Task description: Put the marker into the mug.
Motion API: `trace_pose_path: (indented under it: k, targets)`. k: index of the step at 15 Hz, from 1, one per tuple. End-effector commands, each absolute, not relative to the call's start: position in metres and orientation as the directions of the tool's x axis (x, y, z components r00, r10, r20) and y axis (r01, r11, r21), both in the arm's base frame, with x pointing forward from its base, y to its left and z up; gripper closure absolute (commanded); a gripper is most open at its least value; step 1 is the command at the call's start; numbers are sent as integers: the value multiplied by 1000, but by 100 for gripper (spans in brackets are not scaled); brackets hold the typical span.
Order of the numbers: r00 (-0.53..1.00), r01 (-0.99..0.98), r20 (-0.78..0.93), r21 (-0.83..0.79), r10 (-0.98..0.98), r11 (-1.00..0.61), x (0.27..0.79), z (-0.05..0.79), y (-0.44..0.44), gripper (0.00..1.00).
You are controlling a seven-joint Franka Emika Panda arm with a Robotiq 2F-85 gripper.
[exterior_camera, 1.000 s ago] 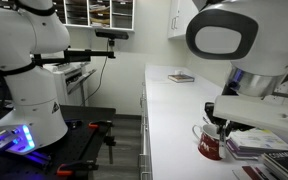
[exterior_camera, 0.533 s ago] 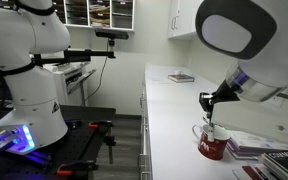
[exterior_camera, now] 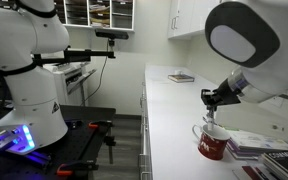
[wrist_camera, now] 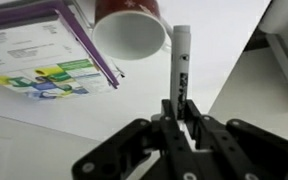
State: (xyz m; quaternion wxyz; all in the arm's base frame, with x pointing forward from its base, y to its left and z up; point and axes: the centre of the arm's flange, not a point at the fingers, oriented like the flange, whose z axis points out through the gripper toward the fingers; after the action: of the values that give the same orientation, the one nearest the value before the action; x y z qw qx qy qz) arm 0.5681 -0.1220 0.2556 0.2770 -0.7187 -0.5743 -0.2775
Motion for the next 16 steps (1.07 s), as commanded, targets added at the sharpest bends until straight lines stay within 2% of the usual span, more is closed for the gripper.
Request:
trace_pose_path:
  k: [1, 9, 16]
  targets:
    - [103, 994, 800, -57, 591, -97, 591, 243, -125, 95]
    - [72, 996, 899, -86, 432, 11, 628, 185, -131, 95]
    - [69, 994, 918, -94, 390, 46, 643, 147, -131, 95]
